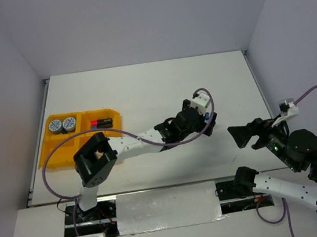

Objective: Sort the stationery into containers
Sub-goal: Pick up the stationery from the center of the board.

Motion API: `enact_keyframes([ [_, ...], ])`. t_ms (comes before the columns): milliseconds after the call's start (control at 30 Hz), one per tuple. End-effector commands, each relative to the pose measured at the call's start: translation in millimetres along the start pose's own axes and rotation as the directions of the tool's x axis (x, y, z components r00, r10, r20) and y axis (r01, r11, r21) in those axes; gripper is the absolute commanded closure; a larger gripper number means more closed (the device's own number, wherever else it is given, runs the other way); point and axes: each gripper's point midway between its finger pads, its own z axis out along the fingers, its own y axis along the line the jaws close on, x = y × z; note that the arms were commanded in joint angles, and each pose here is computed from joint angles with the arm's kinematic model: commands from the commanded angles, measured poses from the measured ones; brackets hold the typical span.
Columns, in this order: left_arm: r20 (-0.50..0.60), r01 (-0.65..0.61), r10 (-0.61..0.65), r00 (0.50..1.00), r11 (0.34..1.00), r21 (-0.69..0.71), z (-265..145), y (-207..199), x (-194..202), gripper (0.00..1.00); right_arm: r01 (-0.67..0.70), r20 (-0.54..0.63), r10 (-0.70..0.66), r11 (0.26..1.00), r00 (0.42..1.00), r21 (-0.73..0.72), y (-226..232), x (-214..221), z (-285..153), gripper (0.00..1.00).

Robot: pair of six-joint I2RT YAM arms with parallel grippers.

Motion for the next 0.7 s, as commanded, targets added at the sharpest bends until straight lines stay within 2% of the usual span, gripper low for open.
enact_keyframes([
  [0, 0.155, -0.011, 0.011, 0.988, 1.0, -0.002, 20.2, -13.0, -47.2, 0.01, -0.009, -0.009, 0.009, 1.0, 1.0, 0.008, -13.0, 6.3, -10.1, 0.0],
  [233, 0.116, -0.042, 0.052, 0.992, 0.996, -0.081, 54.9, -4.1, -25.1, 0.02, -0.021, -0.002, 0.021, 0.998, 1.0, -0.054, -11.4, 8.5, -18.3, 0.0],
  [400, 0.083, -0.051, 0.059, 0.995, 0.993, -0.102, 63.4, 2.6, -4.2, 0.15, 0.001, -0.008, -0.001, 0.999, 1.0, -0.055, -11.8, 7.1, -20.1, 0.0],
  [533, 0.064, -0.049, 0.056, 0.996, 0.993, -0.103, 62.6, 6.4, 11.2, 0.21, 0.002, 0.008, -0.001, 0.997, 1.0, -0.071, -10.2, 4.1, -21.2, 0.0],
  [633, 0.048, -0.059, 0.065, 0.997, 0.992, -0.107, 66.1, 8.7, 21.3, 0.35, 0.004, 0.016, -0.003, 0.997, 1.0, -0.082, -8.5, 2.0, -21.6, 0.0],
  [667, 0.041, -0.063, 0.068, 0.997, 0.993, -0.1, 68.2, 9.4, 24.9, 0.49, 0.009, 0.014, -0.008, 0.996, 1.0, -0.085, -7.9, 2.6, -21.5, 0.0],
])
